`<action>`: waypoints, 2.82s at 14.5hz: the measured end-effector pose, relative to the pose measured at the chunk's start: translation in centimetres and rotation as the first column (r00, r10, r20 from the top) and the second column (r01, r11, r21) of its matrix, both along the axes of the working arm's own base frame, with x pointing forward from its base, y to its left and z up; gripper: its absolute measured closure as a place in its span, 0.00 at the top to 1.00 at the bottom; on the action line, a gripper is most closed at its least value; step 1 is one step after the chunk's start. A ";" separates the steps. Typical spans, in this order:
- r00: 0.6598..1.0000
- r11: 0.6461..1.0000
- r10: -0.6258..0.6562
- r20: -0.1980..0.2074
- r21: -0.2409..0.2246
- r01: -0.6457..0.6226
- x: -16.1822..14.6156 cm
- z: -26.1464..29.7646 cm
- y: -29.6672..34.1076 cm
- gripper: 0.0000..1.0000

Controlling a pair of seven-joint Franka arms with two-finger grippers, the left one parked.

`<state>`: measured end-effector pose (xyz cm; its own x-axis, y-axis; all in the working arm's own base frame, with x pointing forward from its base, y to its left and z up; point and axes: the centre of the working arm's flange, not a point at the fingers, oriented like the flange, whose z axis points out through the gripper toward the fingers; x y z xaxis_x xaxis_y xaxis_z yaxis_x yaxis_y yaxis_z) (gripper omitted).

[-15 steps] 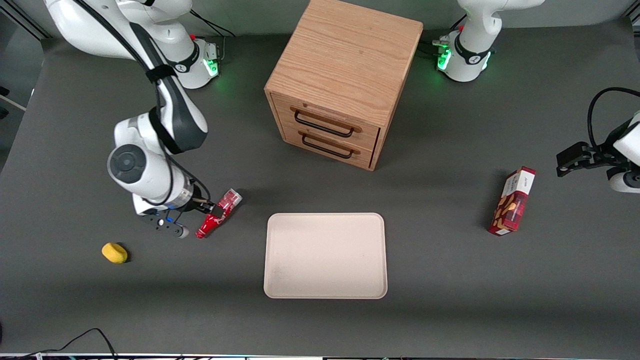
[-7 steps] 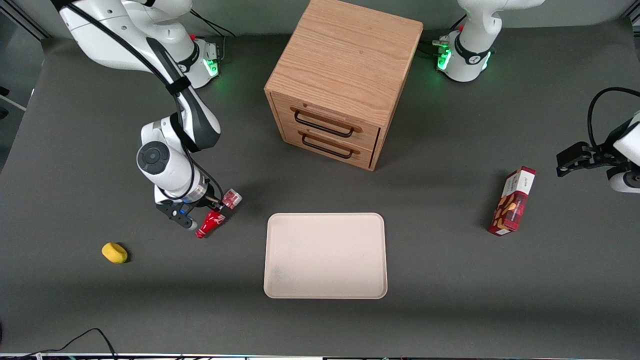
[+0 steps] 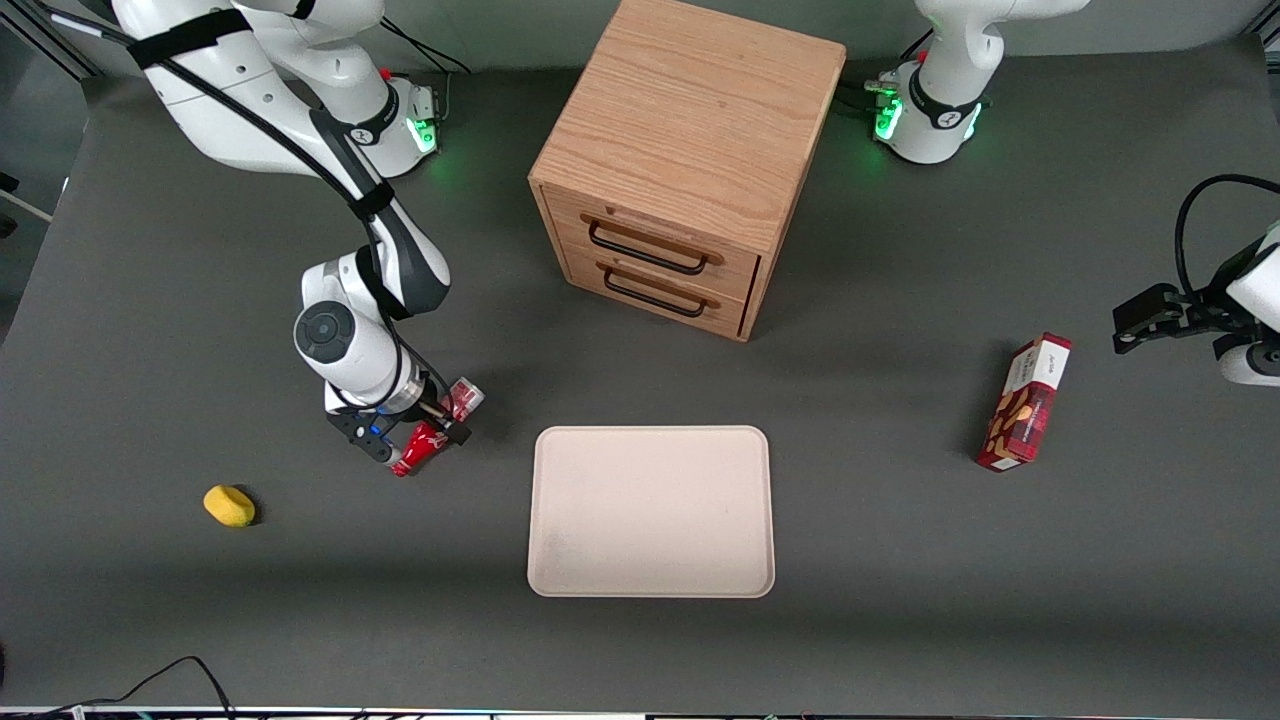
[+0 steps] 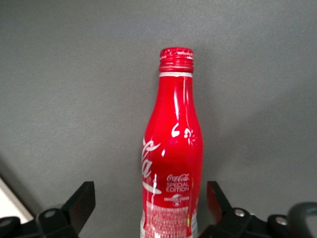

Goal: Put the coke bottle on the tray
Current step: 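Lower the open right gripper over the bottle's body, then close the right gripper around the bottle's body, then lift the bottle and carry it over the cream tray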

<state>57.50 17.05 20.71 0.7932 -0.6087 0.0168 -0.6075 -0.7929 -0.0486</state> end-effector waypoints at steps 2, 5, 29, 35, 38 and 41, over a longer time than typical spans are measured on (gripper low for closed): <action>1.000 1.000 -0.003 -0.004 0.000 0.003 -0.1 -0.6 0.0 1.00; 1.000 1.000 0.000 -0.008 -0.002 0.000 -0.1 -1.2 0.0 1.00; 1.000 0.999 0.028 0.012 -0.046 -0.027 0.7 -0.3 -0.8 0.55; 0.998 0.995 0.015 -0.056 -0.094 -0.020 5.5 11.8 -0.8 0.55; 0.996 0.997 0.033 -0.077 -0.061 -0.038 7.2 18.5 -0.6 0.55; 0.997 0.998 0.035 -0.063 -0.050 -0.039 8.1 22.5 -0.5 0.55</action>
